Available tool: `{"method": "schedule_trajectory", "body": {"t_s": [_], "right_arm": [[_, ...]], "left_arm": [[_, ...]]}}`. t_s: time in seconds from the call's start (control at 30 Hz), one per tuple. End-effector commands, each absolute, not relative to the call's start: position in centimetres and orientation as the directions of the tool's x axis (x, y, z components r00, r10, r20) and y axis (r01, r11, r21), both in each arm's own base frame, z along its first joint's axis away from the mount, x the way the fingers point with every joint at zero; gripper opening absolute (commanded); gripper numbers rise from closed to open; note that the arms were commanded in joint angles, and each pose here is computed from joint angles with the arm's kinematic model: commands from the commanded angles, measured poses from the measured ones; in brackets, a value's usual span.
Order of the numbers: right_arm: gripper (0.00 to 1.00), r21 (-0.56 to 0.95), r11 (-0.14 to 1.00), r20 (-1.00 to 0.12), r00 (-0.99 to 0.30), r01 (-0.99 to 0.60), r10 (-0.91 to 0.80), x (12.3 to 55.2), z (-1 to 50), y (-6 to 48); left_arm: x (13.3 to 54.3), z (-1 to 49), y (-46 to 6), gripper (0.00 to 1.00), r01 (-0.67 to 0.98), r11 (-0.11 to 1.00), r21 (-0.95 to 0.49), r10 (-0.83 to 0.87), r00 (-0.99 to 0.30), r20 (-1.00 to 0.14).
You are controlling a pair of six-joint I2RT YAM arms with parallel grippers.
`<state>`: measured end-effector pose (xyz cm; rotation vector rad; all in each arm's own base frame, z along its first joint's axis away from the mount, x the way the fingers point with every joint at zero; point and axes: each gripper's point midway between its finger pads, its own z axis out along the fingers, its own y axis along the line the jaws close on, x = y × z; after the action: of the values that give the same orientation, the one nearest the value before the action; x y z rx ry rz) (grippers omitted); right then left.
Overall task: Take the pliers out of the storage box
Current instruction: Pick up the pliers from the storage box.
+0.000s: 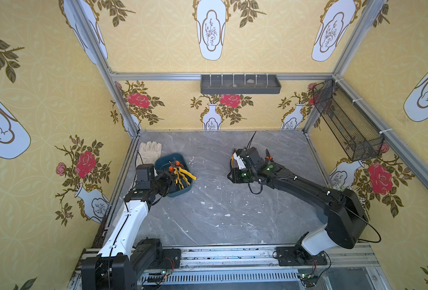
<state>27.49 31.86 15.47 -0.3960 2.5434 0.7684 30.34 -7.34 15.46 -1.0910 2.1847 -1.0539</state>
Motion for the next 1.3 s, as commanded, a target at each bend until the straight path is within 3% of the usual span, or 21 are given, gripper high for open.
{"method": "schedule_trajectory", "body": {"t_s": [0.0, 0.33, 0.6, 0.87, 1.0, 1.1, 1.27], "right_arm": [[0.36, 0.450, 0.807, -0.502, -0.856, -0.383, -0.127, 27.6, 15.4, 32.0], [0.36, 0.448, 0.804, -0.506, -0.852, -0.392, -0.133, 27.4, 15.5, 32.3], [0.36, 0.447, 0.801, -0.508, -0.850, -0.398, -0.138, 27.3, 15.5, 32.9], [0.36, 0.444, 0.803, -0.508, -0.850, -0.397, -0.140, 27.1, 15.4, 33.0], [0.36, 0.439, 0.806, -0.508, -0.849, -0.398, -0.143, 27.1, 15.3, 32.9], [0.36, 0.440, 0.805, -0.506, -0.851, -0.397, -0.144, 27.1, 15.1, 32.9], [0.37, 0.454, 0.786, -0.493, -0.853, -0.419, -0.170, 26.6, 14.5, 34.0]], "left_arm": [[30.5, 16.8, -7.7, 0.00, -0.369, 0.390, -0.844, -0.806, -0.580, -0.119], [26.5, 11.0, -8.4, 0.00, -0.458, 0.281, -0.843, -0.837, -0.546, 0.018], [24.6, 11.3, -11.4, 0.00, -0.450, 0.252, -0.857, -0.823, -0.566, 0.055], [23.5, 14.0, -13.9, 0.00, -0.413, 0.153, -0.898, -0.822, -0.558, 0.116], [22.9, 14.1, -14.1, 0.00, -0.425, 0.081, -0.901, -0.824, -0.537, 0.179], [23.0, 13.9, -13.8, 0.00, -0.415, -0.040, -0.909, -0.830, -0.493, 0.262], [22.8, 14.1, -12.6, 0.00, -0.381, -0.132, -0.915, -0.850, -0.432, 0.302]]}}
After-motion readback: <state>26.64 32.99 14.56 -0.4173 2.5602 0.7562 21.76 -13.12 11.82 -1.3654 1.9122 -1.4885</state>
